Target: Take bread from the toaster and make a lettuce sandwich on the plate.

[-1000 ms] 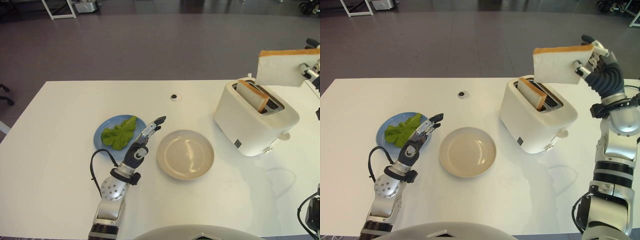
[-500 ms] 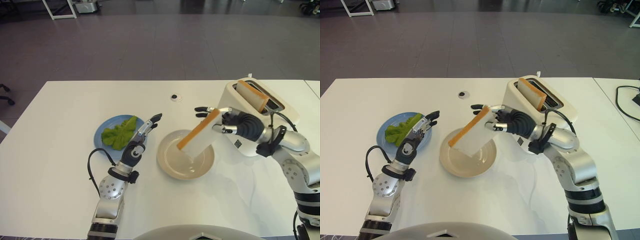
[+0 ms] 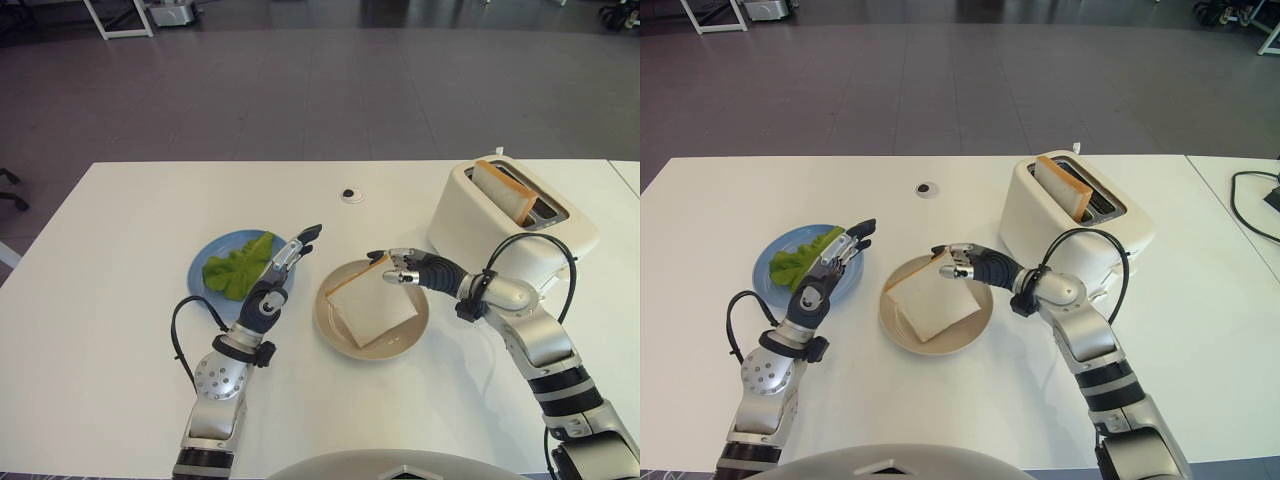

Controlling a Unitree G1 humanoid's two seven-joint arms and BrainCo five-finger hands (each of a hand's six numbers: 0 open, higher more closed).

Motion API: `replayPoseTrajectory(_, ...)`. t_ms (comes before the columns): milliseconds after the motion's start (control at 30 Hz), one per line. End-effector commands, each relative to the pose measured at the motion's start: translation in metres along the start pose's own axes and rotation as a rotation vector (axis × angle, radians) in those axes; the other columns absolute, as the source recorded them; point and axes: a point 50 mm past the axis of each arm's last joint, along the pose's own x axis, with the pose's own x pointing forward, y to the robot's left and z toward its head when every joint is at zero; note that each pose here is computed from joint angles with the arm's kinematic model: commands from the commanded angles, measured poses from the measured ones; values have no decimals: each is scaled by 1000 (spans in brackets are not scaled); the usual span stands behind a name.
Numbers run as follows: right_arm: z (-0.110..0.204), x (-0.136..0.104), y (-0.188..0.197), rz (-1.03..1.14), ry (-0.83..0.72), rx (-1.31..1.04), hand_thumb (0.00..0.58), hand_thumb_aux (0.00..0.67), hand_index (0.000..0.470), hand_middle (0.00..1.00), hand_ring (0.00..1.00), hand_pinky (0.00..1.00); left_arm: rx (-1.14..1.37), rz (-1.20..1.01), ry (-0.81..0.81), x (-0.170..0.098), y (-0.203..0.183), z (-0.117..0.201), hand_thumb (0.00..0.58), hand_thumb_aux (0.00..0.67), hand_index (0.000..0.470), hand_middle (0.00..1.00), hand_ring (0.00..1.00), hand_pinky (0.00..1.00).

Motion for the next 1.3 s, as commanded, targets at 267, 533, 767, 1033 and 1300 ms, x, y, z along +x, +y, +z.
replayPoseTrajectory(267, 11, -5, -2, -63, -74, -63, 0, 0, 0, 0, 0, 0, 149, 64, 76, -5, 28, -1, 0, 0, 0, 0, 0, 0)
replayPoseTrajectory(533, 29, -34, -8, -202, -342, -106, 0, 0, 0, 0, 0, 0, 1048, -46, 312, 14, 99, -12, 0, 0, 0, 0, 0, 0)
replayPoseTrajectory(767, 24, -39, 5, -173, -384, -94, 0, 0, 0, 0, 0, 0, 1380, -218, 539, -3, 127, -50, 66, 39, 28, 0, 0, 0)
replayPoseTrajectory(1033, 25, -39, 7, -175, -397, -100, 0, 0, 0, 0, 0, 0, 1369, -285, 641, -16, 127, -79, 363, 260, 182, 0, 0, 0)
replayPoseTrajectory(1300, 28, -42, 7, -184, -410, -103, 0, 0, 0, 0, 0, 0, 1241, -293, 659, -21, 118, -87, 509, 436, 306, 0, 0, 0)
